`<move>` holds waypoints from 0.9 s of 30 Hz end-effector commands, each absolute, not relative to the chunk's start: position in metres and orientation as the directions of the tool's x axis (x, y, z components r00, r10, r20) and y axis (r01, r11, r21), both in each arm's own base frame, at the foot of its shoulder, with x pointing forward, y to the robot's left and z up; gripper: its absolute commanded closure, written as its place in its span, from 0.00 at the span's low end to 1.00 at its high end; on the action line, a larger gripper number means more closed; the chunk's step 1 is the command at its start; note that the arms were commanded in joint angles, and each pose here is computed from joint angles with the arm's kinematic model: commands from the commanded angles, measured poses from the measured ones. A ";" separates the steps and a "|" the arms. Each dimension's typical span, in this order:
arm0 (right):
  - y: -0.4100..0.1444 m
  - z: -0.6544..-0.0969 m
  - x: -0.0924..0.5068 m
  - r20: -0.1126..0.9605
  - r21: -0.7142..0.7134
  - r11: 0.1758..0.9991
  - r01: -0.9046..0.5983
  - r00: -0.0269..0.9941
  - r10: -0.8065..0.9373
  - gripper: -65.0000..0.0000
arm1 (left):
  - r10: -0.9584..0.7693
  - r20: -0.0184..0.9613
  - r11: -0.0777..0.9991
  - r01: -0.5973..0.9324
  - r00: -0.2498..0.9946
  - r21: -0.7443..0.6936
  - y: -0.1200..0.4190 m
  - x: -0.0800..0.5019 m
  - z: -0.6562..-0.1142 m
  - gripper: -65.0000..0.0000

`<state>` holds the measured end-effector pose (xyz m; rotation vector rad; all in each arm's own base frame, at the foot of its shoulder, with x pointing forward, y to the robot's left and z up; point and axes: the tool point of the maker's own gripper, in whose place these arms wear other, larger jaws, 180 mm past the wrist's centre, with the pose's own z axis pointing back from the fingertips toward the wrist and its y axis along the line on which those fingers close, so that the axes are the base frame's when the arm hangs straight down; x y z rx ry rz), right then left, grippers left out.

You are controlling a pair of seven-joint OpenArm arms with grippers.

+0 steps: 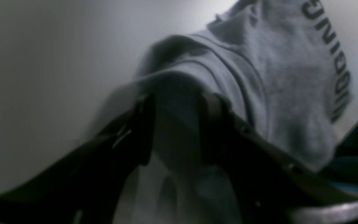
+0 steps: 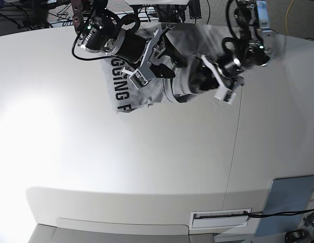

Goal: Fold the T-shirt properly
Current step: 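Grasp the other end with the right gripper and fold it over the stack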

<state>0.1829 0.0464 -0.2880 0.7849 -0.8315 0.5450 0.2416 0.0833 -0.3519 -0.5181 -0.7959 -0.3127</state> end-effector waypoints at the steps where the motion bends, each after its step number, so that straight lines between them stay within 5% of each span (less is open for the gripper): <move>1: 0.046 -0.275 0.189 0.841 0.380 0.601 -0.703 0.533 0.093 0.58 | -0.063 0.785 0.832 0.467 0.616 -0.299 0.089 0.249 -0.334 0.66; 5: 0.019 -0.283 0.209 0.850 0.289 0.690 -0.664 0.509 0.134 0.63 | 0.008 0.807 0.810 0.469 0.590 -0.351 0.094 0.250 -0.312 0.76; 8: -0.018 -0.290 0.236 0.851 0.165 0.800 -0.577 0.494 0.181 0.79 | 0.026 0.802 0.703 0.559 0.596 -0.439 0.069 0.230 -0.303 0.92; 12: -0.069 -0.292 0.263 0.842 -0.009 0.888 -0.461 0.475 0.255 0.99 | -0.022 0.781 0.532 0.669 0.624 -0.519 0.028 0.194 -0.300 0.95; 20: -0.100 -0.339 0.284 0.773 -0.046 0.913 -0.406 0.564 0.290 1.00 | -0.278 0.690 0.332 0.740 0.669 -0.584 -0.027 0.133 -0.322 0.95; 27: -0.114 -0.359 0.305 0.734 -0.078 0.920 -0.384 0.602 0.314 1.00 | -0.430 0.633 0.424 0.763 0.644 -0.488 -0.030 0.128 -0.371 0.95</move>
